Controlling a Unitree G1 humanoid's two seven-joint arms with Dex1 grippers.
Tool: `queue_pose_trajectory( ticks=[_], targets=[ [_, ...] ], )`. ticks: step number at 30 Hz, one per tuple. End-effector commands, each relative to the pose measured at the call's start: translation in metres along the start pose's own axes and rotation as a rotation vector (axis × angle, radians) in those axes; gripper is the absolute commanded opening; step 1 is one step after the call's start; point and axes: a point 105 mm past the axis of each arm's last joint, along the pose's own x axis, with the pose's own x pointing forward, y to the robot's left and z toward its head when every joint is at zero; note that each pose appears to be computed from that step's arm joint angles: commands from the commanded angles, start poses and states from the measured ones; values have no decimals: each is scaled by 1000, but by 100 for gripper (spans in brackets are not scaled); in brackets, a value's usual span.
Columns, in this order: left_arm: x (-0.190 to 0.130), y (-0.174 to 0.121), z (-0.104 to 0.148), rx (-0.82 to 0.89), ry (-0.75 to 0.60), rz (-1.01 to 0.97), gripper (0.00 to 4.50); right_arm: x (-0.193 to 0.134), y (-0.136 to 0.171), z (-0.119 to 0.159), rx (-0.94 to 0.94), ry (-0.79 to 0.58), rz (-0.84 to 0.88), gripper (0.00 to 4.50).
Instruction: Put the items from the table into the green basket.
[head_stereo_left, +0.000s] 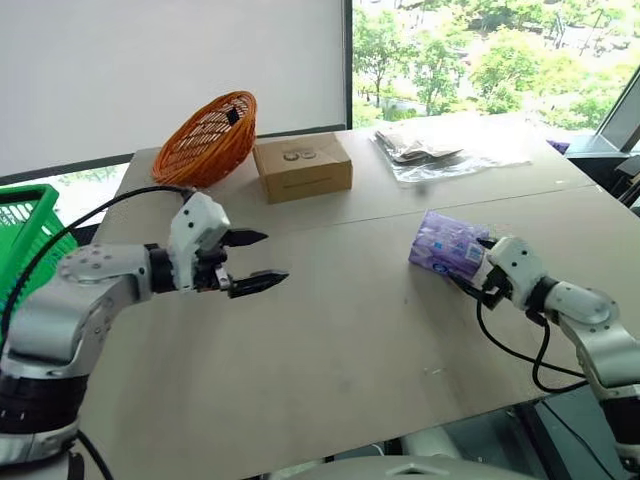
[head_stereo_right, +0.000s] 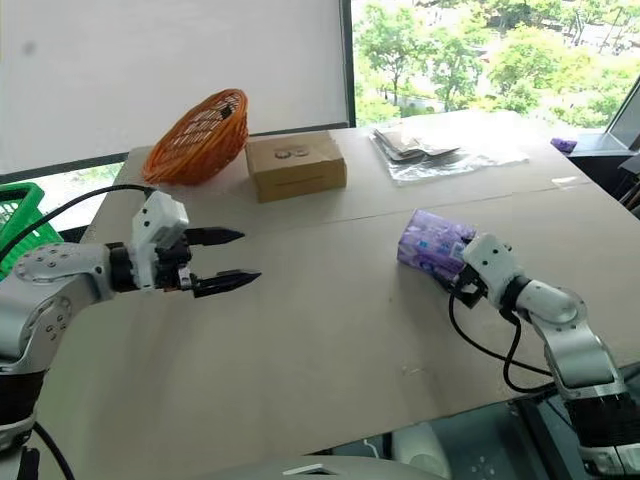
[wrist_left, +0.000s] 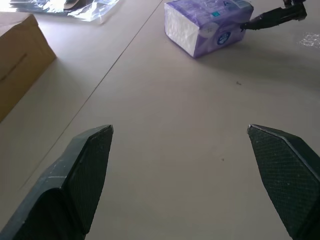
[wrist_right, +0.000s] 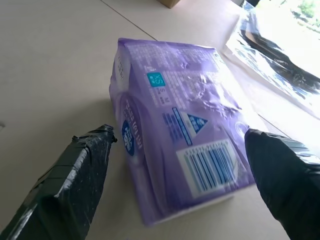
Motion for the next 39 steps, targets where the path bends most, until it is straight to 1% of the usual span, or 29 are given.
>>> queue_pose_trajectory(
  ticks=[1,4,7,10,13,14,15,16,17,19,22,23,24,26,27,29,31,33,34,37,39],
  targets=[
    [-16,7,12,62,-9,92,447,12,-29,-1,-70,47,-117,450],
    [-20,-4,16,54,-28,75,447,18,-37,-13,-159,129,-120,450],
    [-22,-8,22,52,-66,102,447,21,-48,-24,-154,184,-160,450],
    [-22,-9,23,45,-69,120,447,24,-56,-28,-167,213,-182,450],
    [-22,-11,21,37,-56,120,447,28,-63,-30,-101,223,-212,450],
    [-22,-12,21,35,-54,121,450,30,-63,-30,-77,225,-214,399],
    [-22,-11,20,35,-51,122,450,31,-61,-32,-37,232,-204,367],
    [-22,-11,20,35,-49,123,450,32,-59,-34,-9,238,-196,326],
    [-22,-11,20,35,-47,124,450,32,-57,-35,5,242,-192,277],
    [-21,-11,20,36,-45,123,450,33,-56,-35,12,245,-189,200],
    [-21,-10,20,36,-40,119,450,34,-54,-36,32,248,-184,71],
    [-20,-10,19,36,-37,118,450,34,-53,-36,37,245,-184,46],
    [-20,-10,19,37,-36,117,450,34,-53,-35,40,243,-184,35],
    [-19,-10,20,39,-38,115,450,34,-54,-32,39,223,-195,32],
    [-18,-9,20,40,-42,114,450,34,-55,-28,32,202,-199,31],
    [-17,-8,23,37,-58,116,450,37,-51,-12,14,127,-156,31],
    [-13,-6,24,-8,-88,130,450,40,-46,14,54,2,-105,31],
    [-3,-5,28,-149,-187,138,450,42,-38,42,112,-126,-42,31],
    [3,-10,30,-202,-237,110,450,42,-30,61,144,-209,2,31],
    [15,-15,36,-313,-359,88,450,37,-3,113,267,-433,150,31],
    [20,-13,45,-388,-438,89,450,30,14,139,345,-541,241,31]
  ],
)
